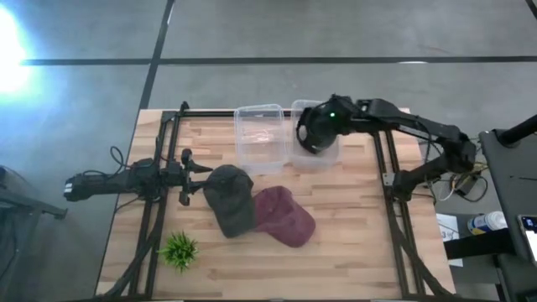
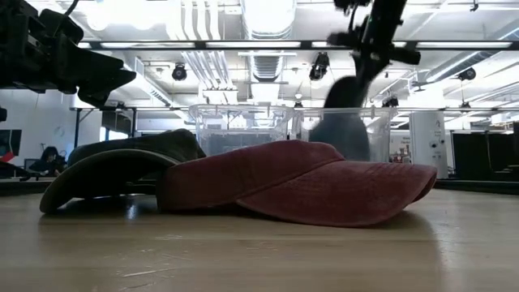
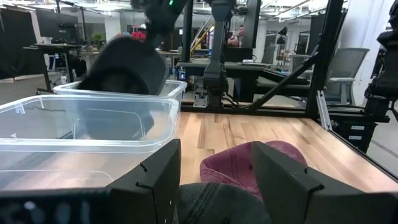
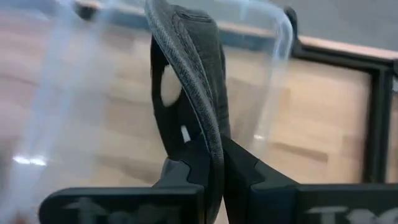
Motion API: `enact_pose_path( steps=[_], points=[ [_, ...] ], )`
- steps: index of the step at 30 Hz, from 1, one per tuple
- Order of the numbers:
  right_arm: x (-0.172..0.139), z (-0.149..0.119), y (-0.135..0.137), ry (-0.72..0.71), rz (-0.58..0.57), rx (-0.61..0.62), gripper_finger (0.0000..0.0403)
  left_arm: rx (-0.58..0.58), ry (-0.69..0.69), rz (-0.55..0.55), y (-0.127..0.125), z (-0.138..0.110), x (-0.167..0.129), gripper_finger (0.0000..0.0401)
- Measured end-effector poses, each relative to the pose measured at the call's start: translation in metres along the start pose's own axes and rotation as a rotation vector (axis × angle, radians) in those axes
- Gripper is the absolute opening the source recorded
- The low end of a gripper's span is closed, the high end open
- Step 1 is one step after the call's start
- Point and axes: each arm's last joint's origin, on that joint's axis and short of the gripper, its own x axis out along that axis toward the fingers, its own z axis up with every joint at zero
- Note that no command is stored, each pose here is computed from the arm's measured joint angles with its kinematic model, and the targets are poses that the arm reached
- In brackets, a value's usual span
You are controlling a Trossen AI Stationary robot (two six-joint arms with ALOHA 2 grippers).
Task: Pick & Place hat
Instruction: Put the right black cap into the right transparent bin, then put the black cap into the right transparent bin
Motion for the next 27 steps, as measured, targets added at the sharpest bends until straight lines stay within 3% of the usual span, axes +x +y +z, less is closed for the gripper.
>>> enact_pose_path(
  steps=[6,9,14,18,22,27],
  points=[
    [0.027,-0.010,0.019,0.077,-0.076,-0.063,0.0029,0.000,0.000,0.000,0.000,0.000,0.000,0.0190],
    [0.037,-0.013,0.034,0.069,-0.076,-0.102,0.0061,0.000,0.000,0.000,0.000,0.000,0.000,0.0190],
    [0.045,-0.017,0.066,0.028,0.027,-0.118,0.0133,0.000,0.000,0.000,0.000,0.000,0.000,0.0190],
    [0.044,-0.018,0.088,0.056,0.125,-0.148,0.0184,0.000,0.000,0.000,0.000,0.000,0.000,0.0190],
    [0.034,-0.024,0.096,0.053,0.114,-0.234,0.0219,0.000,0.000,0.000,0.000,0.000,0.000,0.0190],
    [0.003,-0.032,0.091,-0.053,0.065,-0.330,0.0243,0.000,0.000,0.000,0.000,0.000,0.000,0.0190]
  ],
)
